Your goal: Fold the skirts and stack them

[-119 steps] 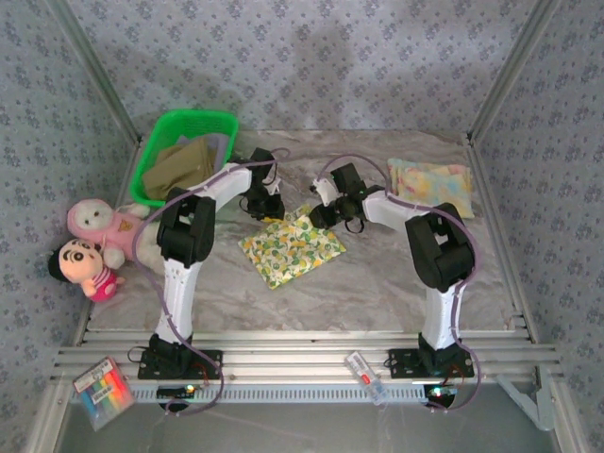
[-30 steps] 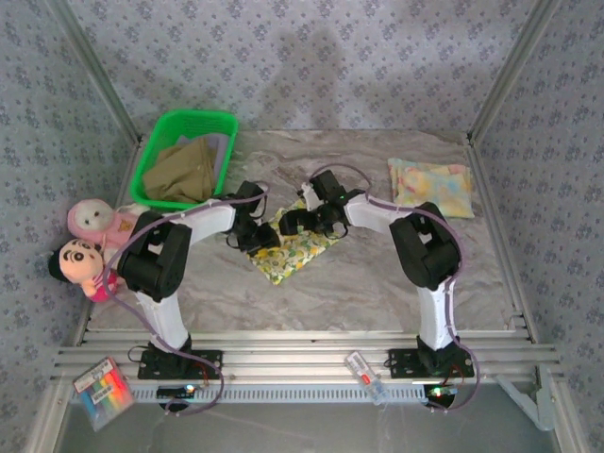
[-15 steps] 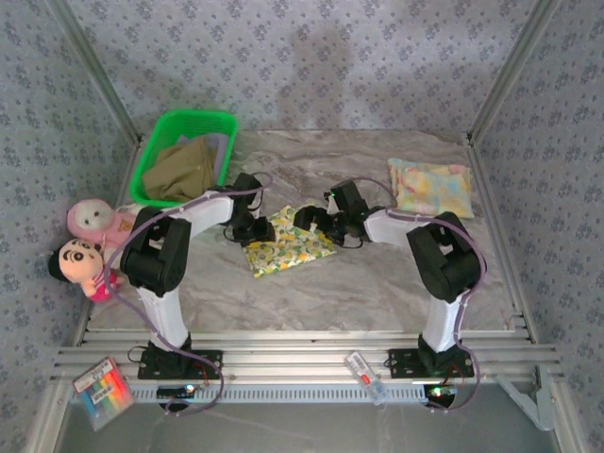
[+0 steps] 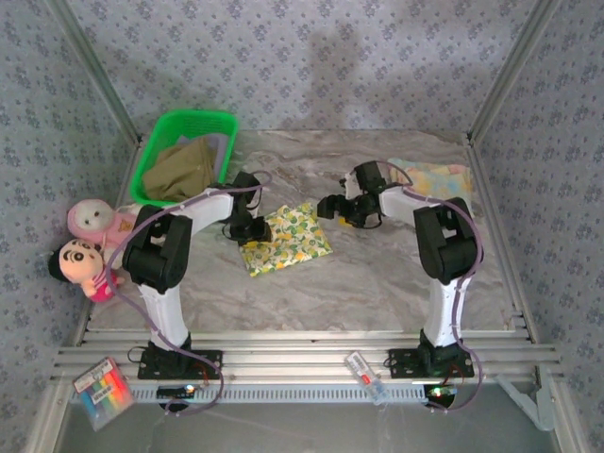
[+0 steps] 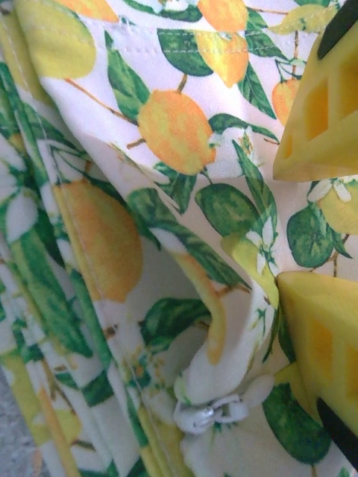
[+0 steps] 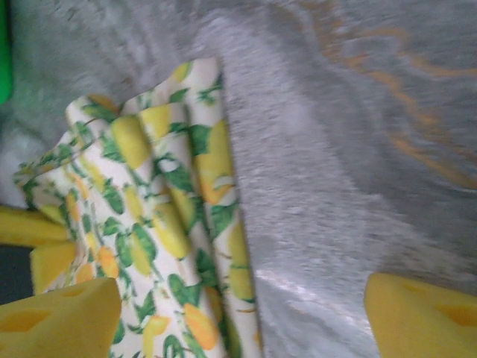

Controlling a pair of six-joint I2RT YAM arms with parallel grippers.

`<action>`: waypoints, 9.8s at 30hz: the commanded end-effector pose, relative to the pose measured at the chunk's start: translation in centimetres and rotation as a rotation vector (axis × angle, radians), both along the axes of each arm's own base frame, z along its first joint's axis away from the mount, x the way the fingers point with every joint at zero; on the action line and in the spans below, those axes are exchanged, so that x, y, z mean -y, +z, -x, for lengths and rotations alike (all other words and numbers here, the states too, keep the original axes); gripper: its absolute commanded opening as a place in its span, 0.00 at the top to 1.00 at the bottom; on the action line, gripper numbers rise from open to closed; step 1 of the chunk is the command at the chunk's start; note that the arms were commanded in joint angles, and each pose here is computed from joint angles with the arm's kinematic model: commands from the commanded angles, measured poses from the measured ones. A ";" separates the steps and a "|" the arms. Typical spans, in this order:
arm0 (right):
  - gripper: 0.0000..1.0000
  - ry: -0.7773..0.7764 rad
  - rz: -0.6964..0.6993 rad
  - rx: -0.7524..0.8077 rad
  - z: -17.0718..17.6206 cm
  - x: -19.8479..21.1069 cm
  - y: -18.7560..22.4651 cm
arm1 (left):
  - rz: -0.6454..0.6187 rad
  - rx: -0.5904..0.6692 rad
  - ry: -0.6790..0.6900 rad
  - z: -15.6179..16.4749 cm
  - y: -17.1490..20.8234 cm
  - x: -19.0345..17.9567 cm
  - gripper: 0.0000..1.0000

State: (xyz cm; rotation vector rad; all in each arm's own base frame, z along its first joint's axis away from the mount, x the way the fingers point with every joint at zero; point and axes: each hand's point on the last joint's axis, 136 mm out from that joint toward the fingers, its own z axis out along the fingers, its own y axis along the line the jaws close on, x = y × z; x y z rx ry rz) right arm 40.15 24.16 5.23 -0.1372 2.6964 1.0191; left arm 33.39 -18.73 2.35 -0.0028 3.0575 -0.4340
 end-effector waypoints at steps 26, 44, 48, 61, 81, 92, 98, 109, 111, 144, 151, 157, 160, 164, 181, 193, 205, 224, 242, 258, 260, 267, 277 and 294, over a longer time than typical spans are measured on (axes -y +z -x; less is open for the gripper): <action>0.73 0.134 0.090 -0.235 4.8 -4.6 -5.9 | -0.086 -0.109 0.021 2.1 -4.9 -2.3 0.60; 1.00 0.056 0.355 -0.010 1.8 1.6 -0.4 | 0.069 0.131 0.126 -3.8 2.8 0.7 0.25; 1.00 0.048 0.447 0.001 1.5 4.4 0.5 | 0.109 0.219 0.170 -5.3 5.9 1.0 0.05; 1.00 0.031 0.515 0.063 -1.4 14.4 4.1 | 0.187 0.377 0.306 -9.9 9.9 1.4 0.00; 1.00 -0.073 0.417 0.175 -7.5 21.7 15.2 | 0.148 0.319 0.331 -9.7 8.0 1.1 0.00; 1.00 -0.099 0.315 0.104 -7.9 28.6 13.9 | 0.091 0.299 0.326 -8.8 7.6 0.1 0.00; 1.00 -0.062 0.423 -0.033 -9.2 35.1 4.5 | 0.023 0.308 0.335 -8.1 8.0 -1.5 0.00; 1.00 -0.201 0.513 0.065 -12.4 37.3 4.5 | -0.054 0.346 0.395 -6.7 9.0 -5.0 0.00; 1.00 -0.195 0.522 0.082 -12.3 37.3 5.4 | -0.066 0.350 0.401 -6.6 9.2 -5.6 0.00; 0.00 -0.449 0.581 0.393 -4.9 26.4 17.1 | -0.220 0.224 0.489 -20.4 8.3 -19.8 0.14; 0.00 -0.435 0.594 0.416 -2.0 23.9 17.7 | -0.228 0.174 0.501 -20.7 6.1 -20.7 0.64; 0.00 -0.659 0.409 0.555 -0.9 24.2 20.0 | -0.196 0.320 0.501 -20.9 10.8 -21.0 1.00; 0.00 -0.775 0.300 0.593 0.0 25.6 20.6 | -0.126 0.458 0.494 -21.0 15.4 -20.7 1.00; 0.00 -0.855 0.159 0.676 1.3 27.3 22.2 | -0.056 0.651 0.477 -20.1 23.2 -20.0 1.00; 0.00 -0.804 0.042 0.682 2.0 25.9 21.0 | 0.128 0.818 -0.349 -10.4 31.3 11.1 1.00; 0.00 -0.631 0.117 0.433 1.1 21.0 11.7 | 0.121 0.359 -0.827 0.7 13.2 23.0 0.40; 0.01 -0.243 0.156 0.380 2.2 7.7 6.0 | 0.427 0.423 -0.104 -6.0 15.1 9.5 0.00; 0.39 0.880 0.880 0.321 14.6 2.0 -3.1 | 0.129 0.393 0.491 -6.6 11.6 -5.3 0.00; 1.00 0.649 0.546 0.107 15.8 6.3 0.0 | 0.042 0.211 0.483 -5.2 6.5 -3.3 0.10; 1.00 0.195 -0.018 0.323 11.5 6.1 10.7 | 0.001 0.190 0.523 -4.7 6.2 -3.5 0.26; 1.00 0.067 0.111 0.099 11.3 9.9 6.2 | -0.021 0.187 0.511 -4.5 6.1 -3.9 0.25; 1.00 0.095 0.278 -0.203 13.2 11.0 -0.4 | -0.005 0.107 0.450 -4.1 4.1 -1.4 0.25; 1.00 0.127 0.319 -0.173 12.3 10.4 -0.6 | 0.087 0.058 0.507 -5.0 1.7 1.2 0.39; 1.00 0.144 0.312 -0.147 12.2 9.8 -0.9 | -0.071 0.140 0.461 -7.7 -0.7 -0.3 0.58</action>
